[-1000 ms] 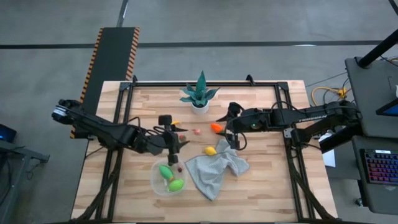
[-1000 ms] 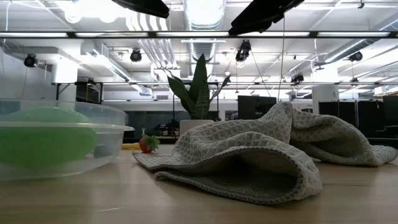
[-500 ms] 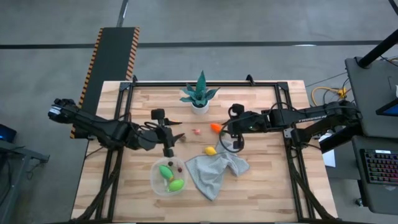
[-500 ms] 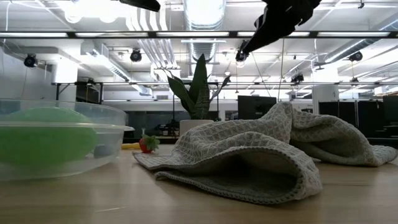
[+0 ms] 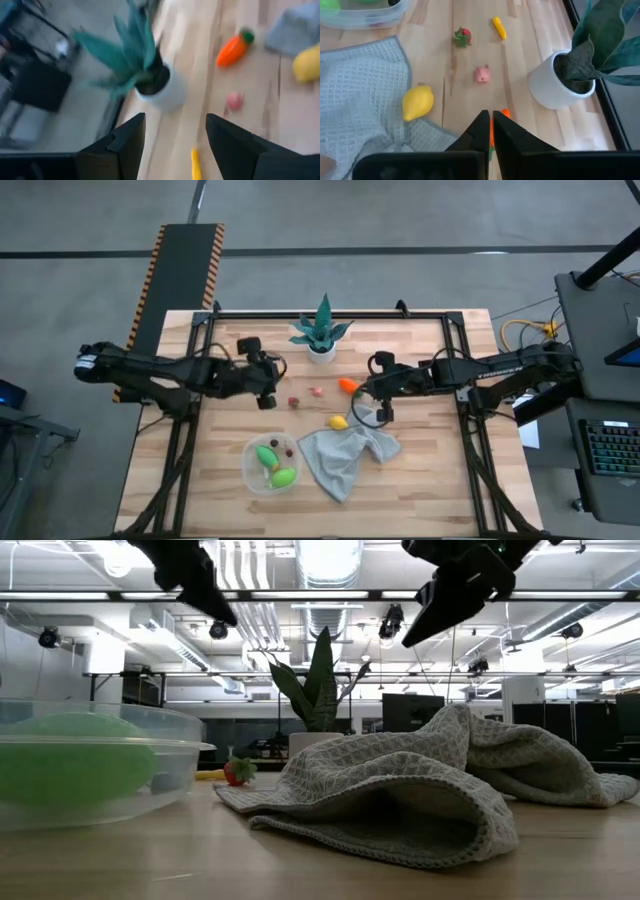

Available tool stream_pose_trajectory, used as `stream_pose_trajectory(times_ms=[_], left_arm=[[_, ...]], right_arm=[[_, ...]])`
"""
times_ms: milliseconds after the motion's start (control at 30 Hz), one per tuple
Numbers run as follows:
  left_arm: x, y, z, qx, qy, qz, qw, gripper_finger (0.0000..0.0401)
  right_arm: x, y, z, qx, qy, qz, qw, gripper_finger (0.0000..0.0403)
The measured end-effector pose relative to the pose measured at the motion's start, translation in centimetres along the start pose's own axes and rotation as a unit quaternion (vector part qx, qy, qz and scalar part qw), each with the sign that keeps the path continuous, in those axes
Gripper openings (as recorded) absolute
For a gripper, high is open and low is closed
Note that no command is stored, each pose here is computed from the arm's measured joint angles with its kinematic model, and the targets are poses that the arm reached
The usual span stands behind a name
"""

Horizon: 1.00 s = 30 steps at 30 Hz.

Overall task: Pick and placing Produce into tupperware
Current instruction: Put the yellow corn in the transparent bin

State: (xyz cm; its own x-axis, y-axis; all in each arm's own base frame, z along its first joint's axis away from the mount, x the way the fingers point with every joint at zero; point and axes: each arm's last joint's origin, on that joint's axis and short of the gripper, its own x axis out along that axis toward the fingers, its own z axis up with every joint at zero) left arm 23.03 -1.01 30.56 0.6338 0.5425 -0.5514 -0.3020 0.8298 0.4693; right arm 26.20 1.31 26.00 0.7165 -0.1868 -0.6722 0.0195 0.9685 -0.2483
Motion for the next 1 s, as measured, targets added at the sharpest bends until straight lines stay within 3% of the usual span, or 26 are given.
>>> stream_pose_trajectory(times_ms=[267,400,500,767,1000], left_arm=[[3.6,3.4,-1.7,-0.08,0.08,-0.141,0.983,0.0194],[5.8,5.0,-2.8,-0.112,0.122,-0.153,0.974,0.0194],[7.6,5.5,-3.9,-0.104,0.173,-0.146,0.968,0.0194],[12.3,4.2,-5.9,-0.088,0.26,-0.21,0.938,0.0194],[15.7,2.4,-7.8,-0.059,0.326,-0.232,0.915,0.0194]], right_arm=[[0.1,0.1,-0.1,0.005,0.001,0.007,1.0,0.0013],[0.1,0.1,-0.3,0.004,0.004,0.008,1.0,0.0013],[0.2,0.1,-0.4,0.003,0.006,0.008,1.0,0.0013],[0.3,0.2,-0.6,0.002,0.011,0.008,1.0,0.0013],[0.3,0.2,-0.7,0.002,0.012,0.009,1.0,0.0013]])
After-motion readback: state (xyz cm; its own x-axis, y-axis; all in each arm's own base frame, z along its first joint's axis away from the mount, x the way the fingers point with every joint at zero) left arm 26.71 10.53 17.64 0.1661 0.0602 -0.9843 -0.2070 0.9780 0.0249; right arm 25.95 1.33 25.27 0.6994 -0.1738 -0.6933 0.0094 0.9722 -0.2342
